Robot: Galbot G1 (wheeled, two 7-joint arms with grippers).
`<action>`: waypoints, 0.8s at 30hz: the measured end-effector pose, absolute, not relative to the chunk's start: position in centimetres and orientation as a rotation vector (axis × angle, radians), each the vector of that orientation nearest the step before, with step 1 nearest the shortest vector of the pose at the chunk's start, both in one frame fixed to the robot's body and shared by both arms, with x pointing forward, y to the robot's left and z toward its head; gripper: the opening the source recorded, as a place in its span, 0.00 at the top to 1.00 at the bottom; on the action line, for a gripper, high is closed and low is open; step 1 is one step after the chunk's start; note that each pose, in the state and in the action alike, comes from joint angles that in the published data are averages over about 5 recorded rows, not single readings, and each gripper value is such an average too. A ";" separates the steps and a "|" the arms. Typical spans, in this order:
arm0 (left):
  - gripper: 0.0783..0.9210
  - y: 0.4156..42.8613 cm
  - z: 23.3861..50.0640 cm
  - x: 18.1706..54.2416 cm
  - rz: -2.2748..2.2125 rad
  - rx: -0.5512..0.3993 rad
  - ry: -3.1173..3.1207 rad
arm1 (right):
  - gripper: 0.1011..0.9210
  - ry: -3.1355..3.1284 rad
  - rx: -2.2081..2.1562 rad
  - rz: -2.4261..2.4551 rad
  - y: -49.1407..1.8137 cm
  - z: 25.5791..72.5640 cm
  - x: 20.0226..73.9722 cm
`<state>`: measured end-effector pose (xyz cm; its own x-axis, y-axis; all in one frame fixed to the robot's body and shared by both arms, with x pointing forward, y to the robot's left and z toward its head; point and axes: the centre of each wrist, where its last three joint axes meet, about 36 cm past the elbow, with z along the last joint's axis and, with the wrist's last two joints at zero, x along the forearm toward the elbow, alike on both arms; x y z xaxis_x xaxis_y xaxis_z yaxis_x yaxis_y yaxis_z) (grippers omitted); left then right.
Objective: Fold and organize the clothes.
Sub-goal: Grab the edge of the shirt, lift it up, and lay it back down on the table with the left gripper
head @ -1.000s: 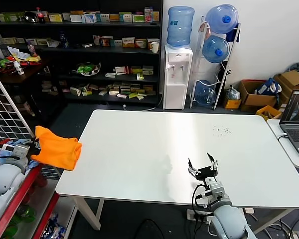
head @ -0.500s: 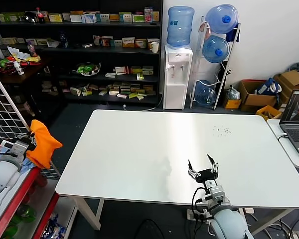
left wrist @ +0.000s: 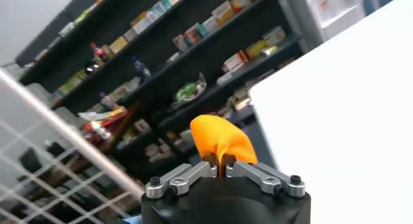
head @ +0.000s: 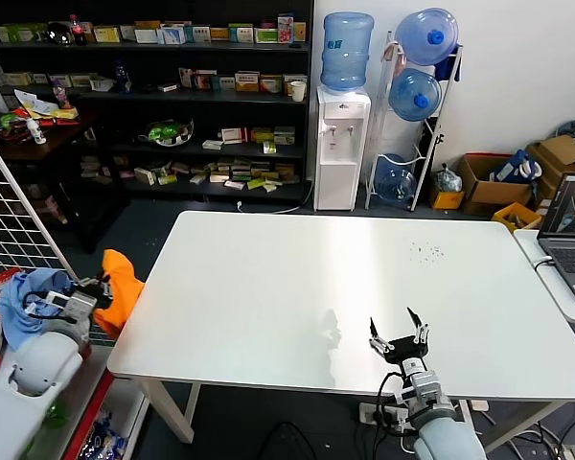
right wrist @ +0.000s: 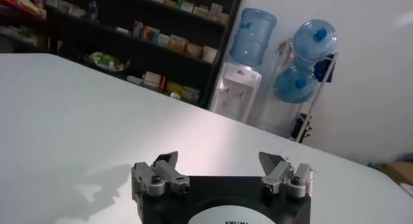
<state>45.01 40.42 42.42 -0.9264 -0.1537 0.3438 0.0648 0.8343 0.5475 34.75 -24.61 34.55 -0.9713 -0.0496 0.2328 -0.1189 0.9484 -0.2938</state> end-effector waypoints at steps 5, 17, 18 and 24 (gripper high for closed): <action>0.95 35.7 42.0 44.2 -0.667 -0.001 -2.682 | 0.12 -2.872 0.111 0.467 -25.0 34.4 34.6; 0.95 25.9 39.6 43.4 -0.307 -0.113 -2.729 | 0.12 -2.852 0.059 0.494 -26.3 33.8 33.9; 0.95 25.1 39.3 43.4 -0.277 -0.120 -2.731 | 0.12 -2.851 0.055 0.495 -26.4 33.7 33.8; 0.95 19.6 37.7 43.9 -0.097 -0.160 -2.735 | 0.12 -2.849 0.030 0.501 -27.1 33.5 33.3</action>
